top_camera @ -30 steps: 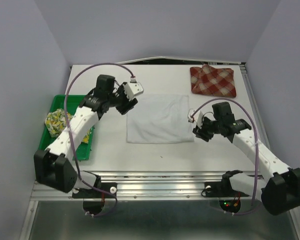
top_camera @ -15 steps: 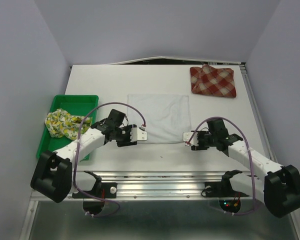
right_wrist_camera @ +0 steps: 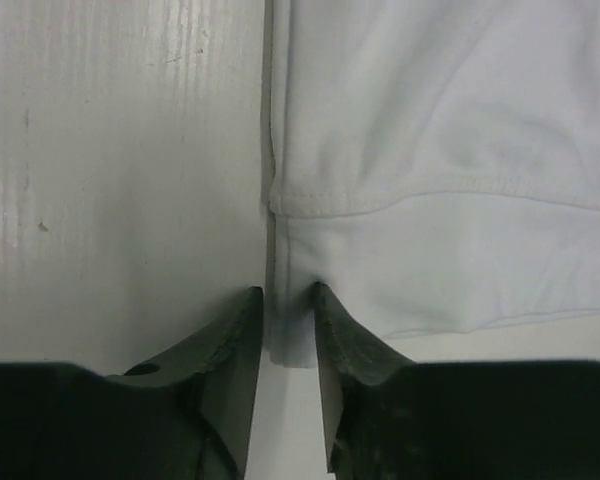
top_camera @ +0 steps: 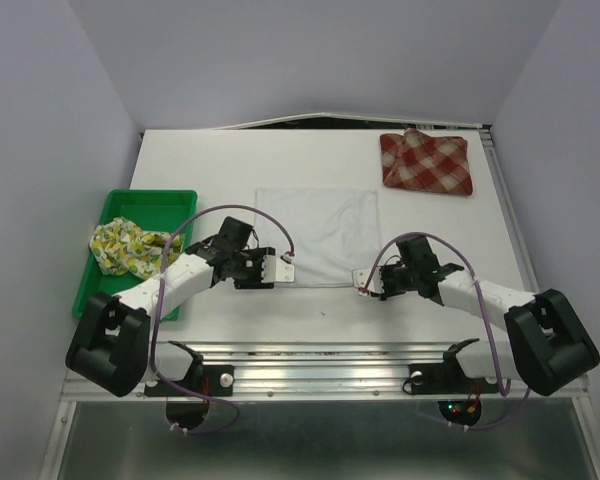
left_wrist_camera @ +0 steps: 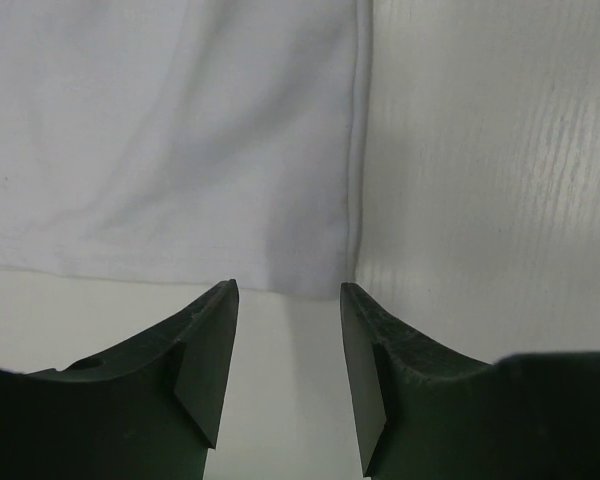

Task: Fold and stack the skirts
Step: Fold the skirt

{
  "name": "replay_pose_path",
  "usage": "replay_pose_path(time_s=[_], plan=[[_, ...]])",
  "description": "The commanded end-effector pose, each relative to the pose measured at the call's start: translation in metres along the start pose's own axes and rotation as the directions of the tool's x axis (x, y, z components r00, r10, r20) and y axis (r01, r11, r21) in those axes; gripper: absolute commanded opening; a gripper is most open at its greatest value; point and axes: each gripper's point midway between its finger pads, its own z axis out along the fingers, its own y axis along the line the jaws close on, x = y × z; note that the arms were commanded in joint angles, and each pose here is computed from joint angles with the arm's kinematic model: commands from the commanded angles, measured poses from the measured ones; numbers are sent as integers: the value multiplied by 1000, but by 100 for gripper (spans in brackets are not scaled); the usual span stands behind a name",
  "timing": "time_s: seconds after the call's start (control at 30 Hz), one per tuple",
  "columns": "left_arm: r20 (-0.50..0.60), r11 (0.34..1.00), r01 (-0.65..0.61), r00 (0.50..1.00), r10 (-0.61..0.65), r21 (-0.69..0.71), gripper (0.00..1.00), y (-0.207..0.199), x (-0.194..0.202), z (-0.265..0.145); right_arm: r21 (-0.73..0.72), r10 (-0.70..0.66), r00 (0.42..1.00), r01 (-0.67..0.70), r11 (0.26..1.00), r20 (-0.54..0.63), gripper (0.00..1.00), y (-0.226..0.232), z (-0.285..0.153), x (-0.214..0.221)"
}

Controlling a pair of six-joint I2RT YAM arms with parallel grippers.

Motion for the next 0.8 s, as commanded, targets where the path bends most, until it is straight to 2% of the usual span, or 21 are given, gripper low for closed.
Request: replay_pose_path(time_s=[0.0,0.03,0.13,0.37,0.47,0.6,0.77], plan=[[-2,999,-52,999,52,3,57,-2,2,0,11,-7,1000,7,1000,-13,26,-12,10,2],[-4,999,-53,999,53,12,57,-4,2,0,11,-1,1000,2,1000,-17,14,-13,11,3],[-5,995,-89,996,90,35,57,-10,3,1,10,6,1000,-6,1000,-23,1,-15,10,3],[0,990,-127,992,127,69,57,-12,0,7,13,33,999,-33,999,-25,1,-19,8,0],[-20,982,-167,985,169,84,57,-15,4,14,18,30,999,-30,999,-17,1,-21,6,-3],[-45,983,-158,986,163,97,55,-12,8,24,20,39,999,-39,999,-16,1,-24,4,-5],[-68,978,-173,981,182,117,40,-12,15,31,13,58,998,-58,998,-7,1,-25,3,-8]])
